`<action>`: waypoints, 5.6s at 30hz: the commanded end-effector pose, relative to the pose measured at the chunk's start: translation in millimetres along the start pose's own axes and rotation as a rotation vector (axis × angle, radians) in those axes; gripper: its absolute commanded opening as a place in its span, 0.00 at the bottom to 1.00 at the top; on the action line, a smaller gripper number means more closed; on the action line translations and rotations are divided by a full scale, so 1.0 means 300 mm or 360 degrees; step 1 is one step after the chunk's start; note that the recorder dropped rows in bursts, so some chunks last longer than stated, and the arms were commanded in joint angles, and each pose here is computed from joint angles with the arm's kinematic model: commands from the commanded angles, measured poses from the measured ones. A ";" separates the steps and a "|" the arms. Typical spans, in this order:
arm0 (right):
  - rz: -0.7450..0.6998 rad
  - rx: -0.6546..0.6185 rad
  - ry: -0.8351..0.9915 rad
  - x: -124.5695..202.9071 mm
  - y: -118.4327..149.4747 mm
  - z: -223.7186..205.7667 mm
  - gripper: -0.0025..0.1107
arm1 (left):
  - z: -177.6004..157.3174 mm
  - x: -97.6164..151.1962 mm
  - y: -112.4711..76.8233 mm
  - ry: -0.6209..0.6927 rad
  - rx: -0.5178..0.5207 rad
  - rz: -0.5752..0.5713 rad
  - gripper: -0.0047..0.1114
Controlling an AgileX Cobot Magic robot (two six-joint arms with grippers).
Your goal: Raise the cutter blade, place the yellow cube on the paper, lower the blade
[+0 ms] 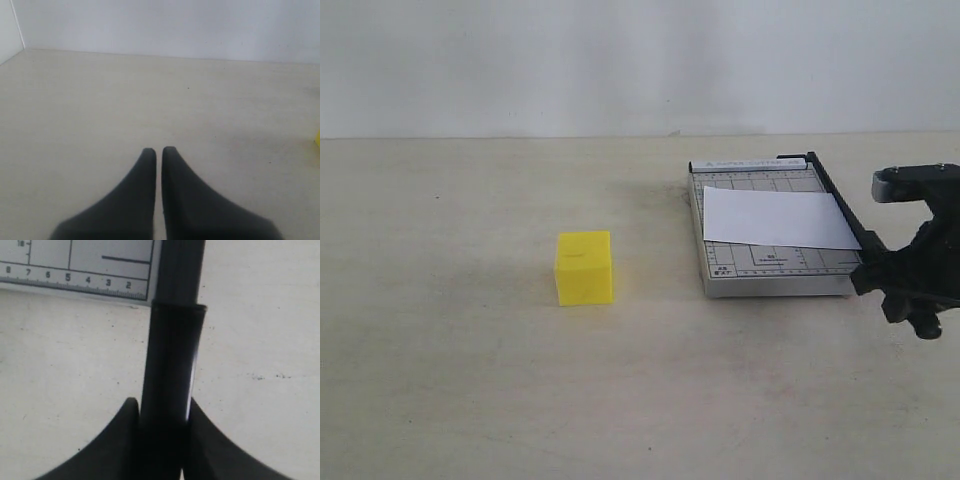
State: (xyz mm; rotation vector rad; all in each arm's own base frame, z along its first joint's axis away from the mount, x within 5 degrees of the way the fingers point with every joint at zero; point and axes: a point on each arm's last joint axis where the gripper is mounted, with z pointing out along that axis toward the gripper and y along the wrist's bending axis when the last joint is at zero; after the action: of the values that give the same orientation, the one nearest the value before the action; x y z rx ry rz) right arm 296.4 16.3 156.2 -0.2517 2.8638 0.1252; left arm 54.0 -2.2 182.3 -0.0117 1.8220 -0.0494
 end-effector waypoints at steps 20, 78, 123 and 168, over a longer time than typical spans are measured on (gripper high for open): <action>-0.0105 0.0086 -0.0653 -0.157 0.019 -0.409 0.02 | -0.002 -0.004 -0.001 -0.0014 0.0001 -0.0031 0.08; 0.0121 -0.0280 -0.2043 0.648 0.197 -0.593 0.40 | -0.002 -0.004 -0.001 -0.0014 0.0001 -0.0031 0.08; 0.0236 0.0143 -0.2138 0.721 0.110 -0.374 0.40 | -0.002 -0.004 -0.001 -0.0014 0.0001 -0.0031 0.08; 0.0232 0.0146 -0.2137 0.721 0.110 -0.373 0.40 | -0.037 -0.144 -0.006 -0.0781 -0.0018 0.0192 0.08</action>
State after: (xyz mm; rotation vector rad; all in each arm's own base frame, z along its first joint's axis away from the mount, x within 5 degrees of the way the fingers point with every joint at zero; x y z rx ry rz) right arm 56.8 2.4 208.3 0.0722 1.5529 0.1267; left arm 54.7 -2.2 224.6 0.1835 1.3425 0.1805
